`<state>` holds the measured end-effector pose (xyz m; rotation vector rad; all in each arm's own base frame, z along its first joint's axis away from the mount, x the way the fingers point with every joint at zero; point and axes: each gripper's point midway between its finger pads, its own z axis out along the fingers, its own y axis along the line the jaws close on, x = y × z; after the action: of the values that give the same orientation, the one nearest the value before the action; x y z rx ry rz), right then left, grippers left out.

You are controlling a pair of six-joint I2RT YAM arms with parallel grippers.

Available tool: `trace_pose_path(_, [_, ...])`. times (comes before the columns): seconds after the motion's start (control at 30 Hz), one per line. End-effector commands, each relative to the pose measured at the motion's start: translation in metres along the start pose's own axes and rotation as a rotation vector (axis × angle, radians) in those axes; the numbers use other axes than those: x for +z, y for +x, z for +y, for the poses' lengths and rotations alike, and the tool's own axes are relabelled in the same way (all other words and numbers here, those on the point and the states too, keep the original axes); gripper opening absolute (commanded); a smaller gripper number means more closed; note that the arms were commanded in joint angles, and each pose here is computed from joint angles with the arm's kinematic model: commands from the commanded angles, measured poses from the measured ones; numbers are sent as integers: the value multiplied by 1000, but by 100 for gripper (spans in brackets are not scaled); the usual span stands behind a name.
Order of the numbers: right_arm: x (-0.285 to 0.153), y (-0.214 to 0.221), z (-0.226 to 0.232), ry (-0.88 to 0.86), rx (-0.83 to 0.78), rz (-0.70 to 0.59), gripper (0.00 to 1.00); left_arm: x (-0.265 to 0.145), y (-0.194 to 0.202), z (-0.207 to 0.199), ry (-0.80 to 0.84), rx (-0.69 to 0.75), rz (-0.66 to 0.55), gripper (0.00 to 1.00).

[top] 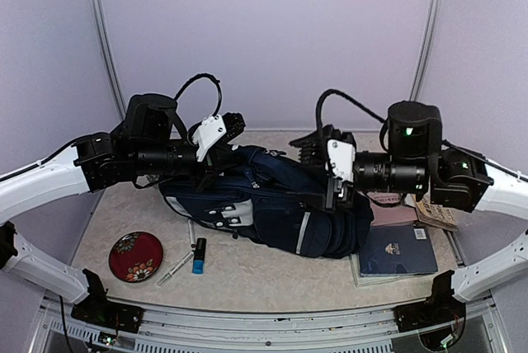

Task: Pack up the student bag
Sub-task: Pass from the right arm to the left, then pick up the largest pocket of the bag from the student bag.

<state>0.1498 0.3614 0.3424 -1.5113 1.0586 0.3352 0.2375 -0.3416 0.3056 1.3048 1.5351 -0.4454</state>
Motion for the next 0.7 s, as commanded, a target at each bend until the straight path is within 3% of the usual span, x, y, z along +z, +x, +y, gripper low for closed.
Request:
trace_pose_path(0.0, [-32, -85, -51, 34, 277, -255, 87, 6, 6, -1, -15, -32, -11, 0])
trace_pose_path(0.1, [-32, -97, -88, 11, 569, -279, 92, 3, 4, -1, -27, -16, -39, 0])
trace_pose_path(0.17, [-17, -78, -105, -21, 853, -217, 88, -1, 6, -5, -23, 4, -60, 0])
trace_pose_path(0.27, [-4, -57, -104, -77, 1047, -157, 80, -10, 7, -11, -25, 43, -102, 0])
trace_pose_path(0.43, [8, -19, -85, -83, 1137, -56, 74, -20, 16, -32, -34, 189, -101, 0])
trace_pose_path(0.53, [20, -9, -48, -212, 1064, 2, 66, -23, 28, -47, -31, 285, -75, 0])
trace_pose_path(0.67, [23, 4, -6, -341, 1001, 26, 65, -22, 43, -61, 0, 345, -35, 0])
